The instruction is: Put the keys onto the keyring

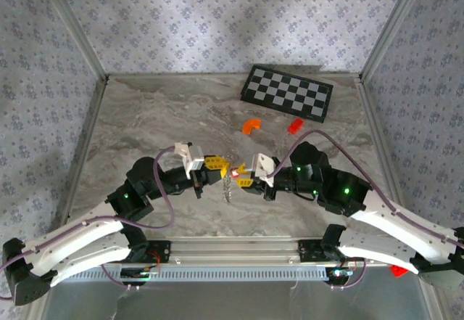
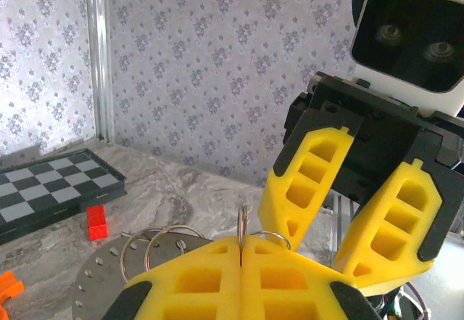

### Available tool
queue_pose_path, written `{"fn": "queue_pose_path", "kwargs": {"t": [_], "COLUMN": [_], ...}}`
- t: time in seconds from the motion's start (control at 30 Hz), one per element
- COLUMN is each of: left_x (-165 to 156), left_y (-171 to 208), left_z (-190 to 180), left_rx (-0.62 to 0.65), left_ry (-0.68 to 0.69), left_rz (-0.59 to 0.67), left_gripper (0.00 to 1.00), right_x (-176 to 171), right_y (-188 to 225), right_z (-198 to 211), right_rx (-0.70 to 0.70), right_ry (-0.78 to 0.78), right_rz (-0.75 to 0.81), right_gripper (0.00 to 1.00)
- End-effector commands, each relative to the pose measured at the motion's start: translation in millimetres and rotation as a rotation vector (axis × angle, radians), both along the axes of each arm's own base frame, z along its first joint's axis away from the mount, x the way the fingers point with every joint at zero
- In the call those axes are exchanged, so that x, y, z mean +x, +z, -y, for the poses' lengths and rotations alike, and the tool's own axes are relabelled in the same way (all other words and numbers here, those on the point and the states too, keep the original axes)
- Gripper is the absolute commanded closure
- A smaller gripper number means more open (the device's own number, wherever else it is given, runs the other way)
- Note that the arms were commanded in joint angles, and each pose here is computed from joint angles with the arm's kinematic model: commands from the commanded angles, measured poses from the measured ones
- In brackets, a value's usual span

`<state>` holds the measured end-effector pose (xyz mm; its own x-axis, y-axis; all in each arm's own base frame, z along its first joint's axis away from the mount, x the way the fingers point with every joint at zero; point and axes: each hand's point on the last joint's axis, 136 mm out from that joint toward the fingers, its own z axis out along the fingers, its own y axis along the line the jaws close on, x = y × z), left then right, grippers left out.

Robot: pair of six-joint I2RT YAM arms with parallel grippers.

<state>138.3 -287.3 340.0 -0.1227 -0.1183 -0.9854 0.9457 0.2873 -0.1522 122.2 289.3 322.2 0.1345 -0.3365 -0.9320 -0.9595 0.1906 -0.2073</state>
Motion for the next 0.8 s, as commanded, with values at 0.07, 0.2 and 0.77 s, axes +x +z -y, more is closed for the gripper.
{"fn": "queue_pose_path", "kwargs": {"t": [0.07, 0.2, 0.77], "left_x": [-13.5, -28.2, -53.5], "left_y": [26.2, 29.5, 39.5], "left_z": [-5.1, -5.9, -9.0], "left_rx": [-0.075, -0.072, -0.048], "left_ry": [-0.051, -0.121, -0.241], "left_rz": [0.078, 0.106, 0.147], "left_gripper": [1.0, 1.0, 1.0], "right_x": [1.4, -8.8, -28.6], "right_y": [25.7, 37.1, 50.4], "right_z": [11.5, 11.8, 0.8], "right_rx": [0.082, 0.108, 0.137], "right_ry": [-0.056, -0.009, 0.128], "right_rz": [0.007, -0.035, -0.09], "right_gripper": [0.7, 0.69, 0.68]}}
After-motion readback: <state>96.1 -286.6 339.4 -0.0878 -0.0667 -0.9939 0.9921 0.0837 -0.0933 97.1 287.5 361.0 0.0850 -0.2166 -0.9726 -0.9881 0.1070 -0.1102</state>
